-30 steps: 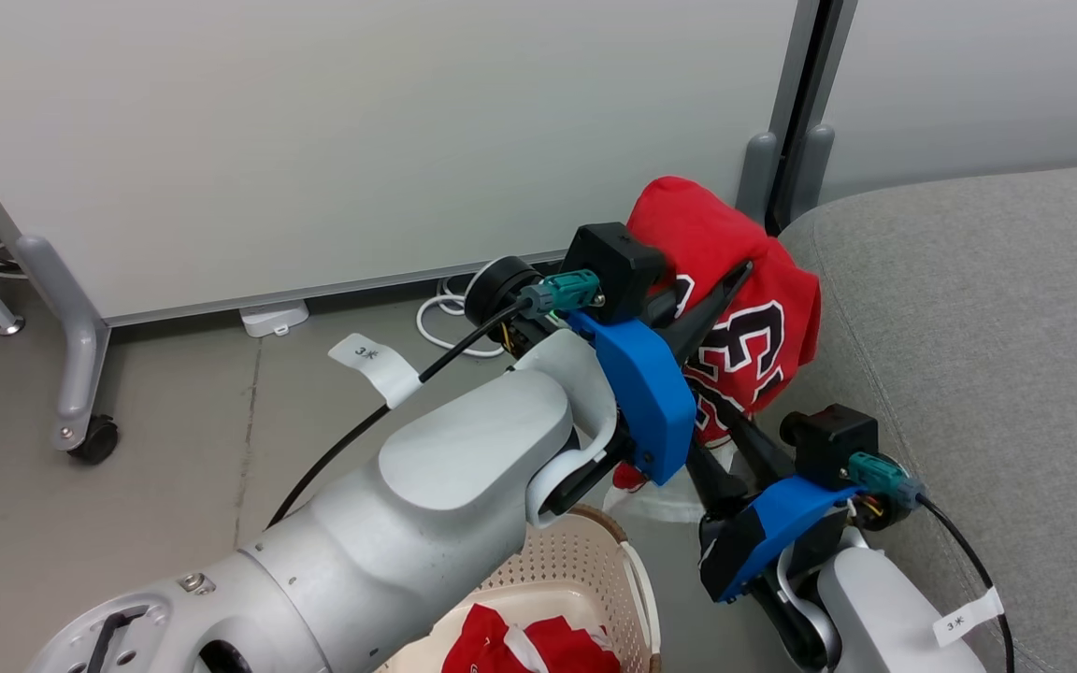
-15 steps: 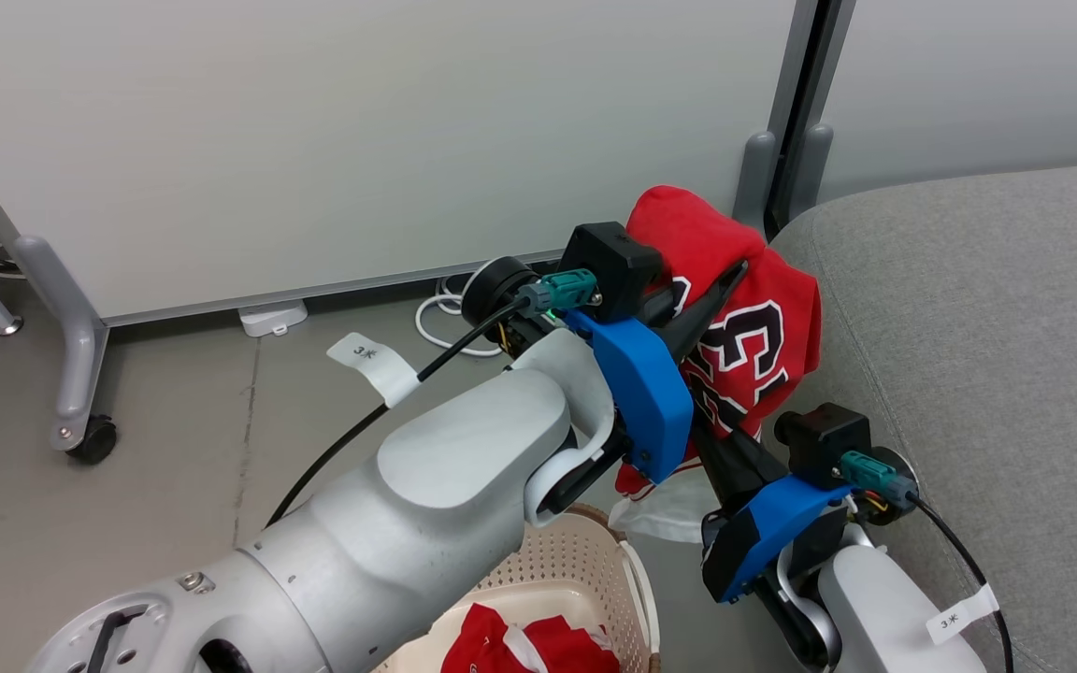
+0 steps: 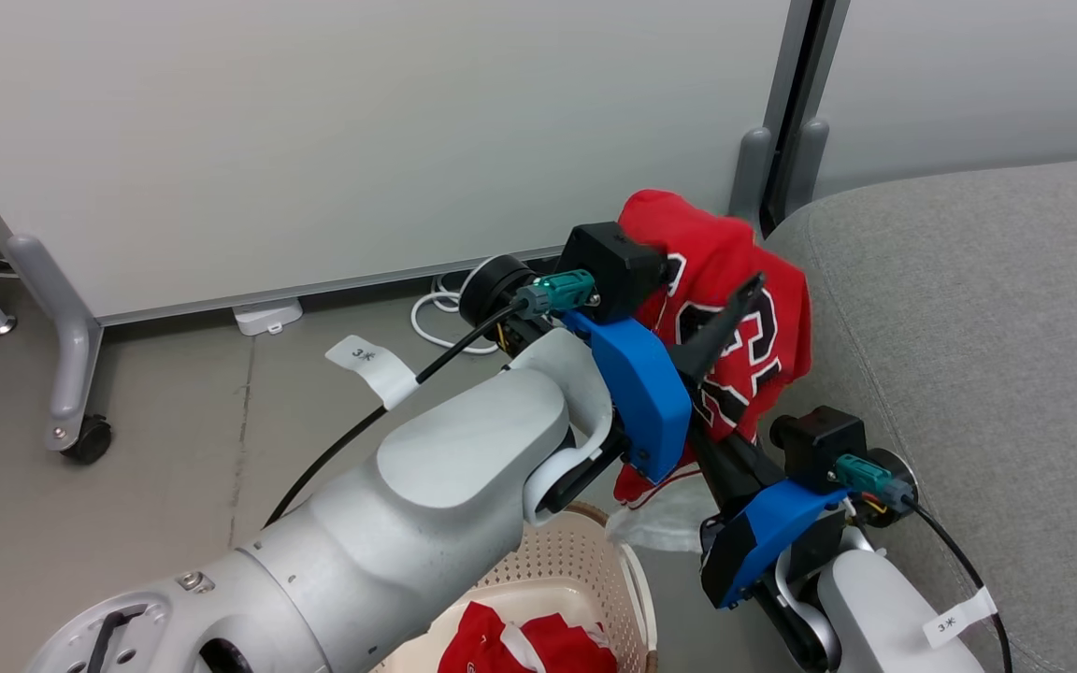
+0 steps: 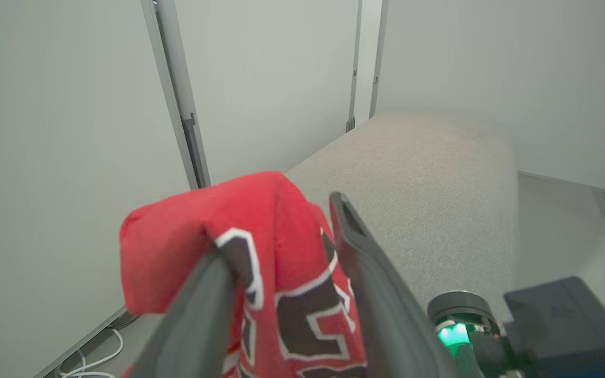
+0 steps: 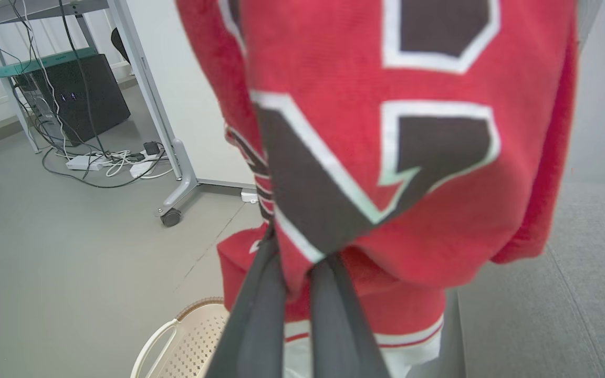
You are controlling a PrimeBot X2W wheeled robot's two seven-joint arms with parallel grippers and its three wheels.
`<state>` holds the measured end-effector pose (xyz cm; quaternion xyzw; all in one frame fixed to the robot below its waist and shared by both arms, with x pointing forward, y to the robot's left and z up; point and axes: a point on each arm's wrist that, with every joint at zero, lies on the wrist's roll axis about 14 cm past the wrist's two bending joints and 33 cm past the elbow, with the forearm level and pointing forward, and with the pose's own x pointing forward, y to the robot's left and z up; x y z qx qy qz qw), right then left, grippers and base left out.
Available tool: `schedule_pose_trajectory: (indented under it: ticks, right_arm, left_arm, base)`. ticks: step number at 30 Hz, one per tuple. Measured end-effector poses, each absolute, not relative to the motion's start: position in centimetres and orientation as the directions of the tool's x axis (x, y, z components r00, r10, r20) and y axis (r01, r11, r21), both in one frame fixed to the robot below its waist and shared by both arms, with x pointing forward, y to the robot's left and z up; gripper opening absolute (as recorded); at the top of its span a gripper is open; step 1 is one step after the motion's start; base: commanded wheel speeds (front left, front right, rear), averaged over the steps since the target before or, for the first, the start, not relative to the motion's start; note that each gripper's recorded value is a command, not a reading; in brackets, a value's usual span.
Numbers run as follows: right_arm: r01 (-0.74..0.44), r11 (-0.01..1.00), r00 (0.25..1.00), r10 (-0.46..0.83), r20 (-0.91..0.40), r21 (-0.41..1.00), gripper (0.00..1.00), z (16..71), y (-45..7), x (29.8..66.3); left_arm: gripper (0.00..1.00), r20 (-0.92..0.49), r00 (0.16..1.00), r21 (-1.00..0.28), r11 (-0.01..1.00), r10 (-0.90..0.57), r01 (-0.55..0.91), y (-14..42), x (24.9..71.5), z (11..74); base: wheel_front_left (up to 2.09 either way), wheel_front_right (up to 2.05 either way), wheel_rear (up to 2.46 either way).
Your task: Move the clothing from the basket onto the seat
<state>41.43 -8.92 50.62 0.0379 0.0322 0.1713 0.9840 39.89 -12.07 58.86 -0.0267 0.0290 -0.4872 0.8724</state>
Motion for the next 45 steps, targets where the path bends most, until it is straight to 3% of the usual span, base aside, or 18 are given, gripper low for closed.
schedule_pose_trajectory:
  ticks: [15, 28, 45]
  right_arm:
    - [-0.300, 0.950, 0.951, 0.305, -0.045, 0.085, 0.00, 50.9, -10.2, 41.1]
    - [-0.226, 0.969, 0.972, 0.232, -0.046, 0.100, 0.00, 50.6, -12.9, 40.7]
    - [-0.057, 0.994, 0.995, 0.064, -0.071, 0.092, 0.00, 50.1, -18.6, 37.2]
  left_arm:
    - [1.00, 0.014, 0.549, -0.108, 0.545, -0.836, 0.832, -10.4, 40.5, 57.7]
    - [1.00, 0.108, 0.758, -0.169, 0.740, -0.643, 0.652, -0.9, 42.5, 55.4]
    - [1.00, 0.041, 0.841, -0.224, 0.815, -0.540, 0.535, 2.9, 40.3, 49.6]
  base:
    - [0.00, 0.00, 0.00]
    - [0.00, 0.00, 0.00]
    - [0.00, 0.00, 0.00]
